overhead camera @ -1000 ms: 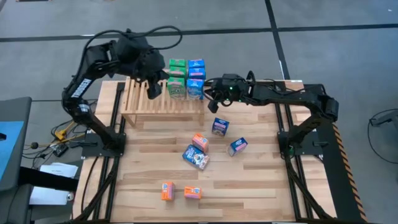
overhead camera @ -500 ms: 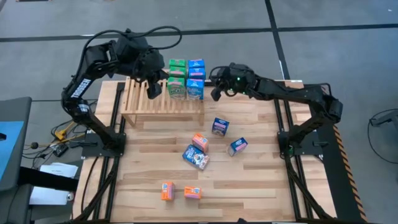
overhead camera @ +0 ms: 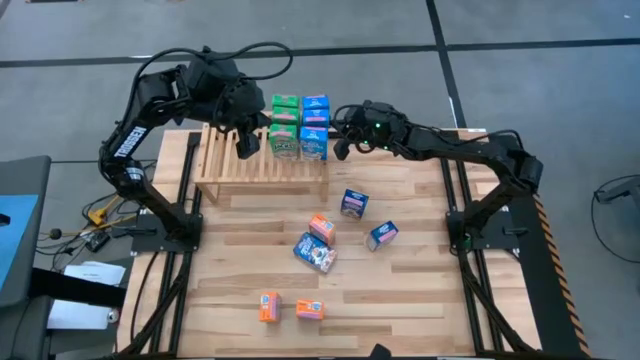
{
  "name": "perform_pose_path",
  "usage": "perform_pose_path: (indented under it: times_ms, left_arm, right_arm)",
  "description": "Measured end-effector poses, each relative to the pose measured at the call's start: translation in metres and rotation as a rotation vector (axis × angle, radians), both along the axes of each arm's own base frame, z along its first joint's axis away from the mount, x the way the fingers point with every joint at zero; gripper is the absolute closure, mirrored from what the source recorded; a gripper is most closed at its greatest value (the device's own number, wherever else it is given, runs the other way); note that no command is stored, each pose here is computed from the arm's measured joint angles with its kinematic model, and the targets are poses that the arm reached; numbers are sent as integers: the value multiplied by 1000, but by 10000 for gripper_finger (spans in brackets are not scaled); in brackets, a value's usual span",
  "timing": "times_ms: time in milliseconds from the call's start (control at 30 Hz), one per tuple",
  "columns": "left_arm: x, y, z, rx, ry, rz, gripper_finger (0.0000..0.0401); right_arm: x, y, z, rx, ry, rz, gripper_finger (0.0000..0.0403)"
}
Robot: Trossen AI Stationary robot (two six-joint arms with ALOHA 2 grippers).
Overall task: Stack cereal on shelf
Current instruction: Adjust the cereal boxes on the shelf
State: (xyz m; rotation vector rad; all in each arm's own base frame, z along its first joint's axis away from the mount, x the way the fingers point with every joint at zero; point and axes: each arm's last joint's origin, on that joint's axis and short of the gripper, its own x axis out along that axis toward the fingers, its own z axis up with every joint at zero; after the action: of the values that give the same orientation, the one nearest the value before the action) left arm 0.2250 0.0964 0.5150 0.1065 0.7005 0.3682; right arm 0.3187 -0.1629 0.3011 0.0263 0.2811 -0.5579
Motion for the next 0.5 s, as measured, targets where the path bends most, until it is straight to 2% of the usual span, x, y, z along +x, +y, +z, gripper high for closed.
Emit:
perform_pose_path:
  times_ms: [367, 500]
  left_arm:
    - [0, 0, 0, 17, 7, -11, 401]
    - [0, 0, 0, 18, 7, -11, 401]
  right_arm:
    - [-2, -1, 1, -4, 8, -7, 386]
    - [-9, 0, 13, -34, -14, -16, 386]
